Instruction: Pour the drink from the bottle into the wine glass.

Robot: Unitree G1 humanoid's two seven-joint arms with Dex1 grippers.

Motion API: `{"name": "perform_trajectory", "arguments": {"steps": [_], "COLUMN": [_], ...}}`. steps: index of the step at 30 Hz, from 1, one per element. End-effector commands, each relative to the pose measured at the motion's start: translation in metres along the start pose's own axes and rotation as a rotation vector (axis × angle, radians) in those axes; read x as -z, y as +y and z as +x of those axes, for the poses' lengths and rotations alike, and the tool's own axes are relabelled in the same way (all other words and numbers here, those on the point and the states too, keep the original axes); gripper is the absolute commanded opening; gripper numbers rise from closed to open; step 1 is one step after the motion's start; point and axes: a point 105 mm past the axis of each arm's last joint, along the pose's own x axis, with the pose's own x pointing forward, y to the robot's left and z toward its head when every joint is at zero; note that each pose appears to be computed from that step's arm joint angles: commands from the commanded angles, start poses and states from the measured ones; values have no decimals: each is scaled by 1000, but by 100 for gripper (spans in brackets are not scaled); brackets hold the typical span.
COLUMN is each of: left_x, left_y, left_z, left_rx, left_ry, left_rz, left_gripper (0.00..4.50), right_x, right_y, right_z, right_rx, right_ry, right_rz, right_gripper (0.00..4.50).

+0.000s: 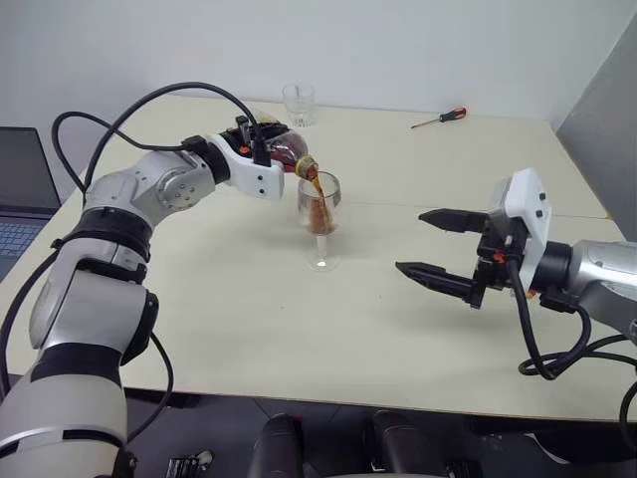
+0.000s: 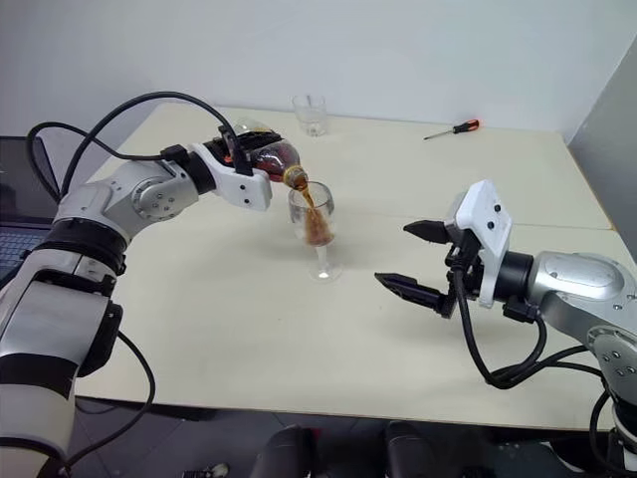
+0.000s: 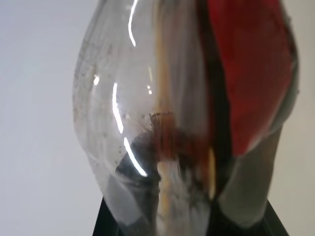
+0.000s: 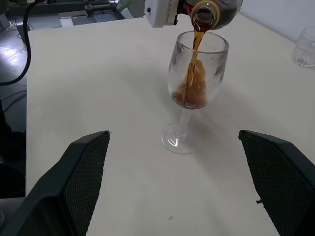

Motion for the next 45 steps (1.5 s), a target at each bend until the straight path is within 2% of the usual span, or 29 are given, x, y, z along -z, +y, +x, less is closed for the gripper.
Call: {"name": "perform_trajectory", "arguments": {"steps": [1,37,45], "left_x": [4,8,2], "left_y": [28,25,34], "left_z": [-2,-6,-2], "left_rx": [-77,-74,-114], "left_ry": [11,24,3], "left_rz": [43,45,-13], "left_gripper": [90,90,90], "right_x": [-13,-14,-14], "right_y": [-2,-3,-3], "right_z": [-2,4,5], "right_rx": [6,-9,-12], "right_ry": [-33,-47,-49], "right_rz": [-53,-59,-58], "right_gripper": [450,450,450]}}
